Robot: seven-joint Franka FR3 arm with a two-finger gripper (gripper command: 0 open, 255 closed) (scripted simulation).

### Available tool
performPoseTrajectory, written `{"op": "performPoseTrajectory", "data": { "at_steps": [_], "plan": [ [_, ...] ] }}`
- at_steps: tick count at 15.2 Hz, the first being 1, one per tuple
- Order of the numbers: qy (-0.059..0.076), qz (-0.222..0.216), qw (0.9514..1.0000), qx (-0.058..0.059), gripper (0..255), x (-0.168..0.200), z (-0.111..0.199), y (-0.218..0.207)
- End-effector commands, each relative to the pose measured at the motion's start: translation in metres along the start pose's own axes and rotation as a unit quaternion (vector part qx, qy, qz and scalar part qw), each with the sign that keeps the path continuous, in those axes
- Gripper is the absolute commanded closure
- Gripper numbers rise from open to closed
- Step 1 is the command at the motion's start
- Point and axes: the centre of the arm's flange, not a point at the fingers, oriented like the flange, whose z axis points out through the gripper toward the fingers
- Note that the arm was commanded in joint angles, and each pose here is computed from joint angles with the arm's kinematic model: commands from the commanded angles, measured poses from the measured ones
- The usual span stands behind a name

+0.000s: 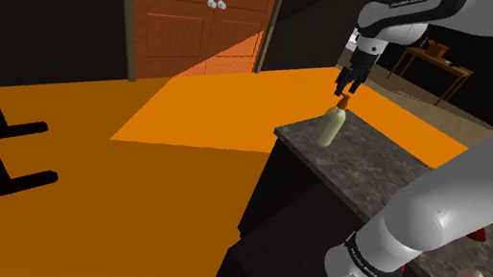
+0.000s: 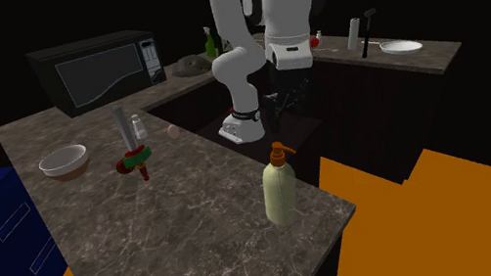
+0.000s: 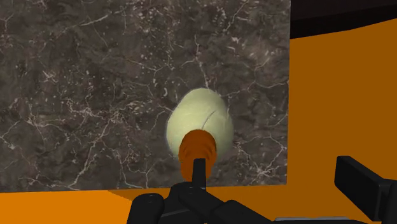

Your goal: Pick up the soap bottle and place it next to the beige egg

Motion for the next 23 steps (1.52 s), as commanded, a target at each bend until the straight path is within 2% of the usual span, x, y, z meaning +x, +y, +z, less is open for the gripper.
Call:
{"op": "performPoseTrajectory", "data": {
  "at_steps": [1,3,11,19,20,23],
  "plan": [
    [-0.002,0.002,1.0000,0.000,0,0.009,0.007,0.024],
    [-0.004,0.005,1.0000,0.000,0,0.018,0.017,0.048],
    [-0.004,0.005,1.0000,0.000,0,0.018,0.058,0.050],
    [-0.004,0.005,1.0000,0.000,0,0.018,0.058,0.050],
    [-0.004,0.005,1.0000,0.000,255,0.018,0.058,0.050],
    [-0.004,0.005,1.0000,0.000,255,0.018,0.058,0.050]
  ]
}}
